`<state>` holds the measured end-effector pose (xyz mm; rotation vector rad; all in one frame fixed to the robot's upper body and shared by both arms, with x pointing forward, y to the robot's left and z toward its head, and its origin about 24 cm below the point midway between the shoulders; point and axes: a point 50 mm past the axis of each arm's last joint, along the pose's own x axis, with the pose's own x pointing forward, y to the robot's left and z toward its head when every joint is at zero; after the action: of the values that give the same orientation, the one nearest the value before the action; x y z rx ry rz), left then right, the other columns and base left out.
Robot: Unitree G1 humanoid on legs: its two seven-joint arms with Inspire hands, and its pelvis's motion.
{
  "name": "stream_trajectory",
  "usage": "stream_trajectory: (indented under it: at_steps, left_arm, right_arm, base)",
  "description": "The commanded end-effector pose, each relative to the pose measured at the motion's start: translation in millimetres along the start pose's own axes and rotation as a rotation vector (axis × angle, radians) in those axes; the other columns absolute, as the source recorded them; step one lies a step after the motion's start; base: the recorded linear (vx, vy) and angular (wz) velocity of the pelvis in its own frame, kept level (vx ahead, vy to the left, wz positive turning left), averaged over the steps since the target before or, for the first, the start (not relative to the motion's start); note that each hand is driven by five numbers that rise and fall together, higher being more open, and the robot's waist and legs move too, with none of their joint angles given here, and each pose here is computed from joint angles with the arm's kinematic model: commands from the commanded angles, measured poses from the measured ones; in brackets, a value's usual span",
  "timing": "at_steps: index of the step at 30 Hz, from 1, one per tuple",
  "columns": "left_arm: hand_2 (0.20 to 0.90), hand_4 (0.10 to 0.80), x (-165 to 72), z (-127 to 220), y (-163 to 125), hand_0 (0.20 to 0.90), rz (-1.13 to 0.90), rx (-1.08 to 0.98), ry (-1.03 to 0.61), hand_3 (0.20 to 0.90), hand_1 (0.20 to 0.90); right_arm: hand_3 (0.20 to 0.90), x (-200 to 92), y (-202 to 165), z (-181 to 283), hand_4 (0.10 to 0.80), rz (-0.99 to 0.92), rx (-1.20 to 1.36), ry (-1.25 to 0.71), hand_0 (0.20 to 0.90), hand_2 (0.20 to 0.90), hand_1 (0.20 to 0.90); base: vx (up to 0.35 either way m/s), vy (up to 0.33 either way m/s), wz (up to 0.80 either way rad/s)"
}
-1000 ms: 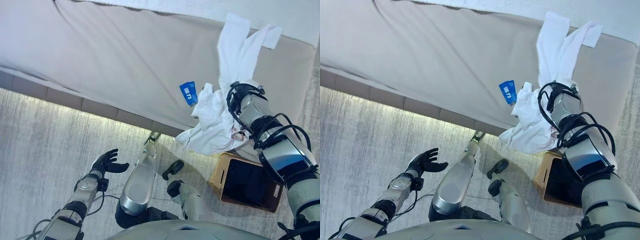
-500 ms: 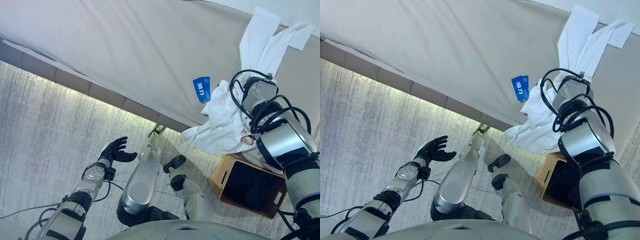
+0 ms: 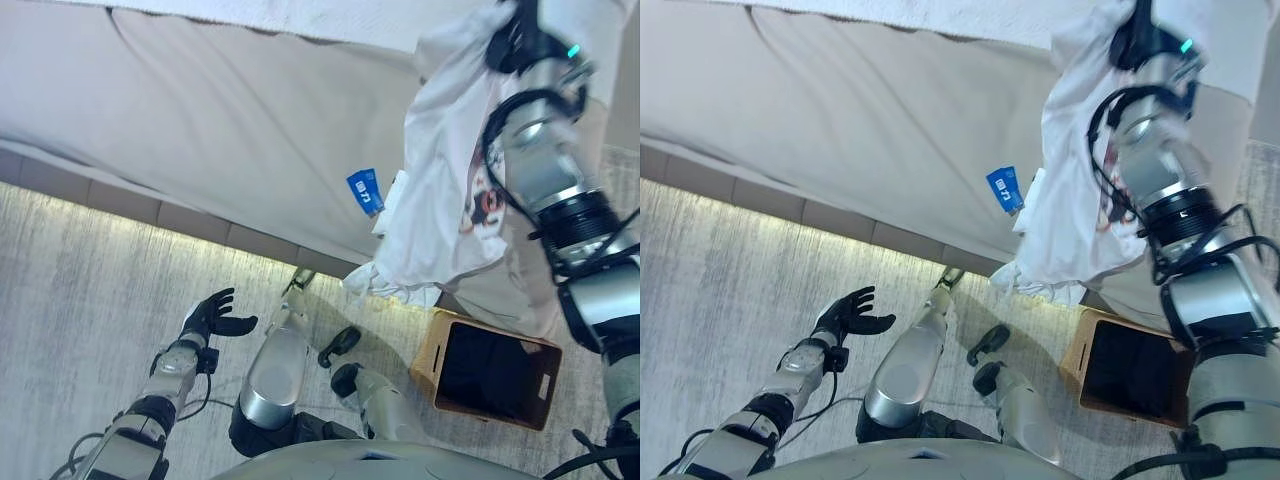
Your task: Pick up the clothes from the bed and place them into the basket
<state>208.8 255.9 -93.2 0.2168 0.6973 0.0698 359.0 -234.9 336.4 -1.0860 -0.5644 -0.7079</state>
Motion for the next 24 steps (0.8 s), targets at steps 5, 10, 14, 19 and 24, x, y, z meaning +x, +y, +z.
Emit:
stream_trajectory:
  at_steps: [5, 10, 14, 19, 24]
  left_arm:
    - [0.900, 0.800, -30, -66, 4, 0.900, -0.030, 0.055, 0.188, 0.900, 0.900]
    - [0.900, 0.800, -37, -81, 3, 0.900, -0.040, 0.081, 0.249, 0.900, 0.900]
    - [0.900, 0.800, -43, -94, 3, 0.900, -0.034, 0.095, 0.307, 0.900, 0.900]
    - [0.900, 0.800, -51, -108, 10, 0.900, -0.004, 0.118, 0.380, 0.900, 0.900]
    - [0.900, 0.800, -55, -116, 17, 0.900, 0.036, 0.100, 0.435, 0.900, 0.900]
  right_arm:
    - [0.200, 24, -75, 35, 0.100, -0.269, 0.000, -0.209, 0.300, 0.300, 0.300]
    - [0.200, 25, -78, 41, 0.100, -0.259, 0.028, -0.232, 0.300, 0.300, 0.300]
    - [0.200, 27, -78, 41, 0.100, -0.250, 0.033, -0.217, 0.300, 0.300, 0.300]
    - [0.200, 32, -82, 32, 0.100, -0.267, 0.039, -0.170, 0.300, 0.300, 0.300]
    - [0.200, 39, -98, 25, 0.100, -0.320, 0.055, -0.130, 0.300, 0.300, 0.300]
  base:
    - [0.148, 0.038, -0.07]
    - [0.092, 0.010, 0.02]
    - [0.077, 0.002, 0.07]
    - [-0.014, -0.013, 0.01]
    - [-0.064, -0.001, -0.03]
